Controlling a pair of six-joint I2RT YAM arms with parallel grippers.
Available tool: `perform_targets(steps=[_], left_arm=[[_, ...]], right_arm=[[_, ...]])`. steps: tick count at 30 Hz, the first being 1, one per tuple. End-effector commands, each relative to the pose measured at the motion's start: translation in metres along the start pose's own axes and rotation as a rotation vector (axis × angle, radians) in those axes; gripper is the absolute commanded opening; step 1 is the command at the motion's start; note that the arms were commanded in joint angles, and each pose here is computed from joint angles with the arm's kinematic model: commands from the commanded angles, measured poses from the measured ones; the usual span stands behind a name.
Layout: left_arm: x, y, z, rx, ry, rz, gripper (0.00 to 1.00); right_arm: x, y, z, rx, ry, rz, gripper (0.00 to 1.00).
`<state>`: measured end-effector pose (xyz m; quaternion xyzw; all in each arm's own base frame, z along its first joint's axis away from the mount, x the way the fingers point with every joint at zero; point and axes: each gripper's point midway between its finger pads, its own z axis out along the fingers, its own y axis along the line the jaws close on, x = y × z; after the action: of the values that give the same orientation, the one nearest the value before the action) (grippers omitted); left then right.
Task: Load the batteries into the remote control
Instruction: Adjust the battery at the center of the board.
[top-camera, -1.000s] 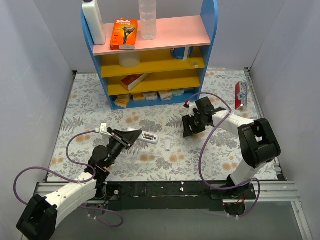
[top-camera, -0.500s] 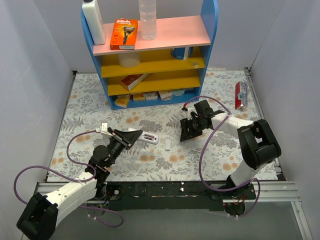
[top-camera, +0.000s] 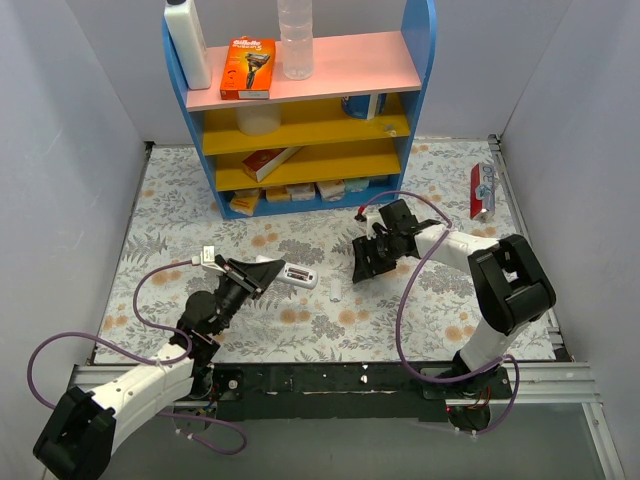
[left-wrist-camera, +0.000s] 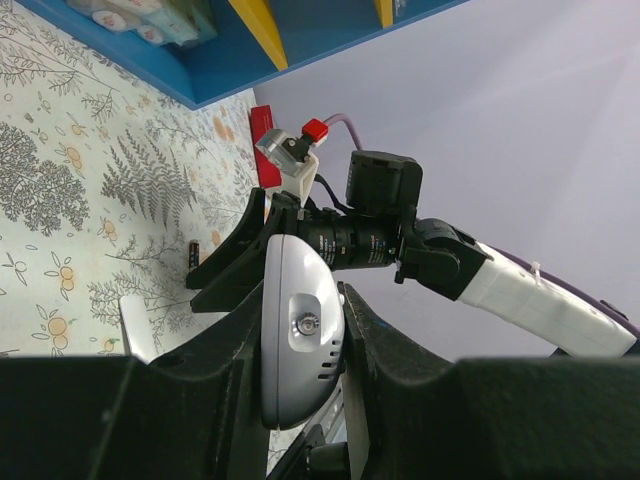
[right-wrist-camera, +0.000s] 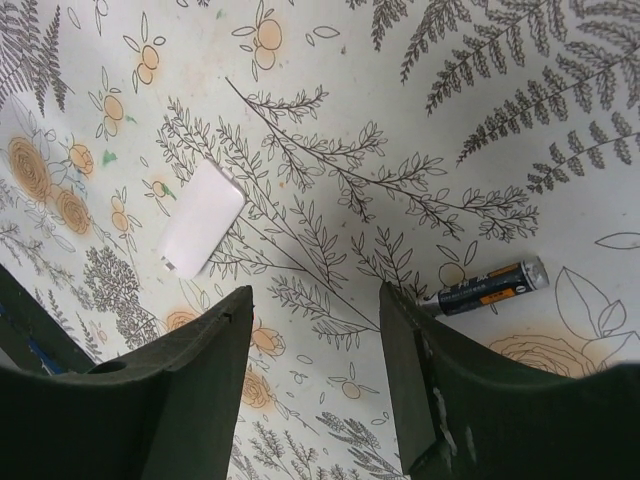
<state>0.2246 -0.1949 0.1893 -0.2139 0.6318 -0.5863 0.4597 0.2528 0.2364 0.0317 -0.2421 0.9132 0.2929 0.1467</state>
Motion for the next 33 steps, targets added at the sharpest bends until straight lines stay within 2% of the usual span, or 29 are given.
perform_targets(steps=[1, 6, 12, 21, 33], left_arm=[[0.011, 0.025, -0.013, -0.038, 0.024, 0.000, 0.00], [0.011, 0.025, -0.013, -0.038, 0.024, 0.001, 0.00], [0.017, 0.022, -0.013, -0.024, 0.056, -0.004, 0.00], [0.014, 0.020, -0.014, -0.019, 0.045, 0.001, 0.00], [0.015, 0.020, -0.014, -0.019, 0.050, 0.004, 0.00]], right_arm=[[-0.011, 0.010, -0.001, -0.006, -0.017, -0.065, 0.61], [-0.013, 0.026, -0.023, -0.001, -0.069, -0.118, 0.61], [-0.005, 0.003, -0.038, 0.145, -0.074, -0.096, 0.64], [0.013, -0.019, -0.020, 0.190, -0.022, -0.026, 0.64], [0.019, -0.019, 0.003, 0.128, 0.001, -0.006, 0.64]])
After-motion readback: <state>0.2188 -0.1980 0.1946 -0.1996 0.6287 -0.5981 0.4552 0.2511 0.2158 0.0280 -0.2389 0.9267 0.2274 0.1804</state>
